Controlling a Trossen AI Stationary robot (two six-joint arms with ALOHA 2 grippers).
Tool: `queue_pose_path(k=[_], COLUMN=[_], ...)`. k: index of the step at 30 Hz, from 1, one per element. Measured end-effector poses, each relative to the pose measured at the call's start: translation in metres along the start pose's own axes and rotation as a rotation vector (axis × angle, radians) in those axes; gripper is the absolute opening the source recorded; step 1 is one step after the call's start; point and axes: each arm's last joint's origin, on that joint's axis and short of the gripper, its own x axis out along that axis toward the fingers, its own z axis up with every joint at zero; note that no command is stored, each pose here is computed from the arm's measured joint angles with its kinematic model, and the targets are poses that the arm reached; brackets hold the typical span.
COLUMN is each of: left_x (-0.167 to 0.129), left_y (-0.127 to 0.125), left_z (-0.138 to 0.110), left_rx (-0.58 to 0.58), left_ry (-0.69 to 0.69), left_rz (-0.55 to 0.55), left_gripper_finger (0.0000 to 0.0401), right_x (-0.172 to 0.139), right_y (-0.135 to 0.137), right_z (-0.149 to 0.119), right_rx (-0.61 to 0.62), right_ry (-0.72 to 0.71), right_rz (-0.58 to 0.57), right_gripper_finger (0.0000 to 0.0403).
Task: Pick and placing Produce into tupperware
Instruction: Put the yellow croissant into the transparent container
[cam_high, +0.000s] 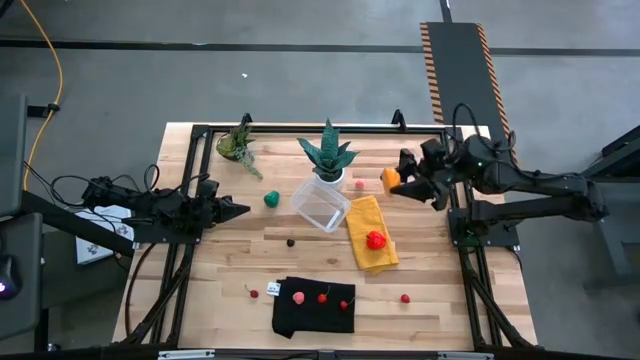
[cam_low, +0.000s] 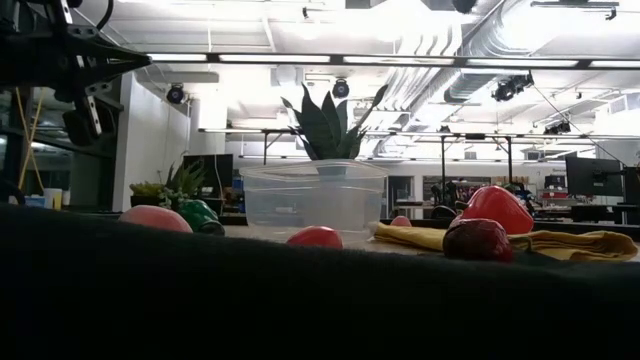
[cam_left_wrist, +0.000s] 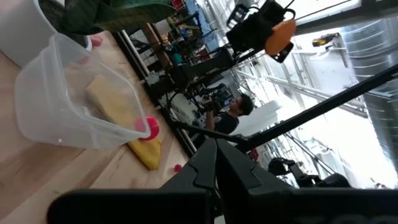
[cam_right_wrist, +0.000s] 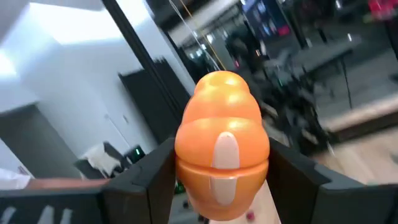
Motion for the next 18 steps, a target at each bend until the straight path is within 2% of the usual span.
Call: queue_pose_path(k=[3,8,15,18], left_x=[0.000,0.000,0.000,0.000], left_y=[0.000,0.000,-0.001,-0.001], left_z=[0.000,0.000,-0.002,-0.003], left_rx=[-0.002,-0.001,0.000,0.002], left_ry=[0.000,0.000,0.054,0.089], left_rz=[0.000,0.000,-0.028,-0.038], left_gripper_finger=[0.0001,0.0001,0.0001,0.0001], right_x=[0.005,0.022,0.049,0.062], right_y=[0.002,0.008,0.009,0.007], right_z=[0.008,0.033,0.066,0.076], right_rx=[-0.010,-0.097,-0.161,-0.152], right_ry=[-0.028,0.014,0.221,0.287], right_rz=[0.008,-0.022,-0.236,-0.284], right_gripper_finger=[0.0193,0.0193,0.0194,0.0194])
